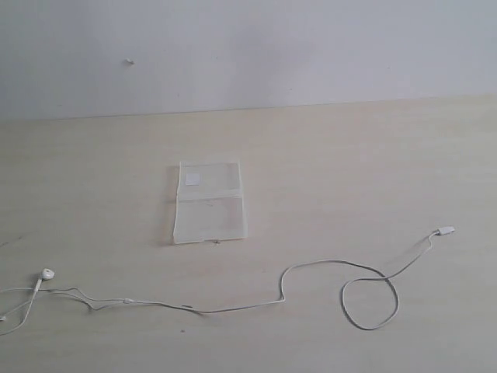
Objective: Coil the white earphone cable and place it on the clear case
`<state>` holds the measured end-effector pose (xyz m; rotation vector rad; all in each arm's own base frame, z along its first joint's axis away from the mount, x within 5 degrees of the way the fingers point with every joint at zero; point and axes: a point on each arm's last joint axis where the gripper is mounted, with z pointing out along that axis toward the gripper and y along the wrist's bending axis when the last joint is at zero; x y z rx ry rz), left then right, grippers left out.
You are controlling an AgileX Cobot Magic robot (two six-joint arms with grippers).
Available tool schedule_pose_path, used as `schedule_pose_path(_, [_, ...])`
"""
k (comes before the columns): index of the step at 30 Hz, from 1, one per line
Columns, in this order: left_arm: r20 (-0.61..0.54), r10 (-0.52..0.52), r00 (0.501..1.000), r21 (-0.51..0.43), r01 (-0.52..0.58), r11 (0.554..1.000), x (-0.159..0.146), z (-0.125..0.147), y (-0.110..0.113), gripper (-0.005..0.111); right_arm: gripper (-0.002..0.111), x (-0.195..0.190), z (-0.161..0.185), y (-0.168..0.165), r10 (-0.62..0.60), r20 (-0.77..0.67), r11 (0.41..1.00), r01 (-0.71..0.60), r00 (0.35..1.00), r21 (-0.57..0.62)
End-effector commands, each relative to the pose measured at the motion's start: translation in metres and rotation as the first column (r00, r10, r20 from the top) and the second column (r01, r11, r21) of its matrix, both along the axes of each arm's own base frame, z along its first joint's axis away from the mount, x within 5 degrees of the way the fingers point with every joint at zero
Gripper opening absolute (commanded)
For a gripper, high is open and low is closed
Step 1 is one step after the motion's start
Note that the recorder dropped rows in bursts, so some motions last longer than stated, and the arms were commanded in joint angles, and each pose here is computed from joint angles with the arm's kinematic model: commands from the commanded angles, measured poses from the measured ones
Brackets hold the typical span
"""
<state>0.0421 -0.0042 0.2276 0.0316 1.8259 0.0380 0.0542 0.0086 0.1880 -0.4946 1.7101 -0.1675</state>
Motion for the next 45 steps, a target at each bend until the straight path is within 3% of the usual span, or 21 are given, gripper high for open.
schedule_pose_path(1, [0.005, -0.001, 1.0, -0.009, 0.002, 1.0, 0.0, 0.0, 0.0, 0.0, 0.0, 0.0, 0.0, 0.0, -0.006, 0.01, 1.0, 0.006, 1.0, 0.003])
schedule_pose_path(9, [0.005, -0.001, 1.0, -0.009, 0.002, 1.0, 0.0, 0.0, 0.0, 0.0, 0.0, 0.0, 0.0, 0.0, -0.006, 0.01, 1.0, 0.006, 1.0, 0.003])
schedule_pose_path(12, [0.005, -0.001, 1.0, -0.009, 0.002, 1.0, 0.0, 0.0, 0.0, 0.0, 0.0, 0.0, -0.001, -0.001, -0.001, 0.02, 0.998, 0.002, 1.0, -0.07])
schedule_pose_path(16, [0.005, -0.001, 1.0, -0.009, 0.002, 1.0, 0.0, 0.0, 0.0, 0.0, 0.0, 0.0, -0.001, -0.001, -0.022, 0.002, 0.999, 0.021, 1.0, 0.031])
schedule_pose_path(18, [0.005, -0.001, 1.0, -0.009, 0.002, 1.0, 0.0, 0.0, 0.0, 0.0, 0.0, 0.0, -0.001, 0.0, -0.034, -0.024, 0.986, 0.037, 0.999, 0.162])
schedule_pose_path(22, [0.005, -0.001, 1.0, -0.009, 0.002, 1.0, 0.0, 0.0, 0.0, 0.0, 0.0, -0.001, -0.001, 0.003, -0.044, -0.087, 0.902, 0.077, 0.995, 0.425])
schedule_pose_path(24, [0.005, -0.001, 1.0, -0.009, 0.002, 1.0, 0.0, 0.0, 0.0, 0.0, 0.0, -0.001, 0.002, 0.006, -0.035, -0.114, 0.778, 0.098, 0.993, 0.621])
schedule_pose_path(26, [0.005, -0.001, 1.0, -0.009, 0.002, 1.0, 0.0, 0.0, 0.0, 0.0, 0.0, -0.001, 0.004, 0.008, -0.017, -0.125, 0.692, 0.102, 0.992, 0.714])
schedule_pose_path(37, [0.005, -0.001, 1.0, -0.009, 0.002, 1.0, 0.0, 0.0, 0.0, 0.0, 0.0, -0.012, 0.061, 0.01, 0.034, 0.005, 0.538, -0.022, 0.999, 0.843])
schedule_pose_path(40, [0.005, -0.001, 1.0, -0.009, 0.002, 1.0, 0.0, 0.0, 0.0, 0.0, 0.0, -0.016, 0.077, 0.009, 0.034, 0.051, 0.461, -0.061, 0.998, 0.885])
schedule_pose_path(43, [0.005, -0.001, 1.0, -0.009, 0.002, 1.0, 0.0, 0.0, 0.0, 0.0, 0.0, -0.019, 0.091, 0.005, -0.003, 0.134, 0.428, -0.12, 0.991, 0.896])
schedule_pose_path(45, [0.005, -0.001, 1.0, -0.009, 0.002, 1.0, 0.0, 0.0, 0.0, 0.0, 0.0, -0.022, 0.104, 0.002, -0.036, 0.201, 0.354, -0.175, 0.979, 0.919])
